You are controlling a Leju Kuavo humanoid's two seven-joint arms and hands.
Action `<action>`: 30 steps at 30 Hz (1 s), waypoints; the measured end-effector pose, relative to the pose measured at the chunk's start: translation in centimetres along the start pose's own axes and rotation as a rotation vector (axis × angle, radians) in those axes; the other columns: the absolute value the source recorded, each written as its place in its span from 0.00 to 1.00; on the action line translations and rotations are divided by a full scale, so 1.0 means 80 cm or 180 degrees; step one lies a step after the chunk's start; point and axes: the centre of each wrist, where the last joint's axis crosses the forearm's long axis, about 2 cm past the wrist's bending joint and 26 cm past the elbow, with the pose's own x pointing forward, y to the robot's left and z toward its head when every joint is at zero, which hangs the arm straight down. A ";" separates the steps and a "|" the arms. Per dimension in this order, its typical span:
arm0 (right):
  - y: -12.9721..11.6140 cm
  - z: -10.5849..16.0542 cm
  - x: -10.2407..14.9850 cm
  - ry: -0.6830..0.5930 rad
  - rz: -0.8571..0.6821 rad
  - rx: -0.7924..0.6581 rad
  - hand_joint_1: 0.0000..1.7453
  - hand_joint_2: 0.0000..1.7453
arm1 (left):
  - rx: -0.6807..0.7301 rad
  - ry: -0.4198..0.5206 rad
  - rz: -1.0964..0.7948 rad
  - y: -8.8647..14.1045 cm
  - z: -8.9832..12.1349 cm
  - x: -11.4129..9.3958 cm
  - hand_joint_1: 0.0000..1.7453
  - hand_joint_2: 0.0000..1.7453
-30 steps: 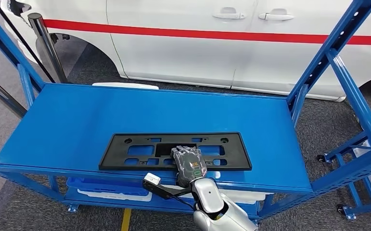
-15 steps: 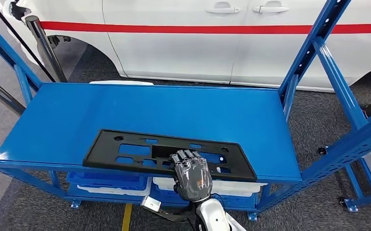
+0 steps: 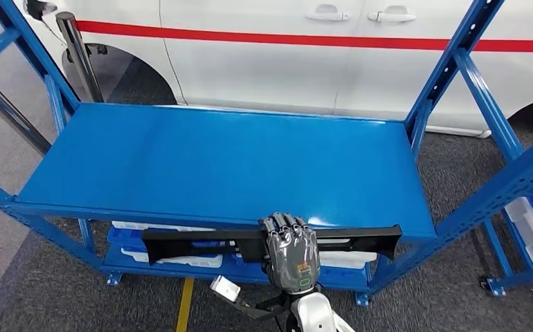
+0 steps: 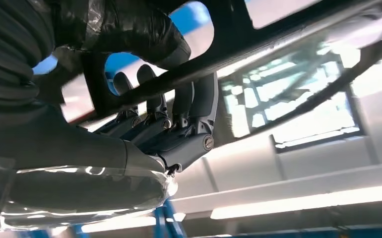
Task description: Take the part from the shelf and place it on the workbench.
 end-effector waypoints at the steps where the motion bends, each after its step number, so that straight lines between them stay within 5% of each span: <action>1: 0.000 0.002 -0.001 0.0042 0.0007 0.0006 1.00 1.00 | -0.0001 0.0002 -0.0002 0.000 0.000 0.000 0.00 1.00; 30: -0.002 0.005 -0.002 0.0021 0.0040 -0.0010 1.00 1.00 | -0.0014 0.0002 -0.0016 0.001 0.000 0.003 0.00 1.00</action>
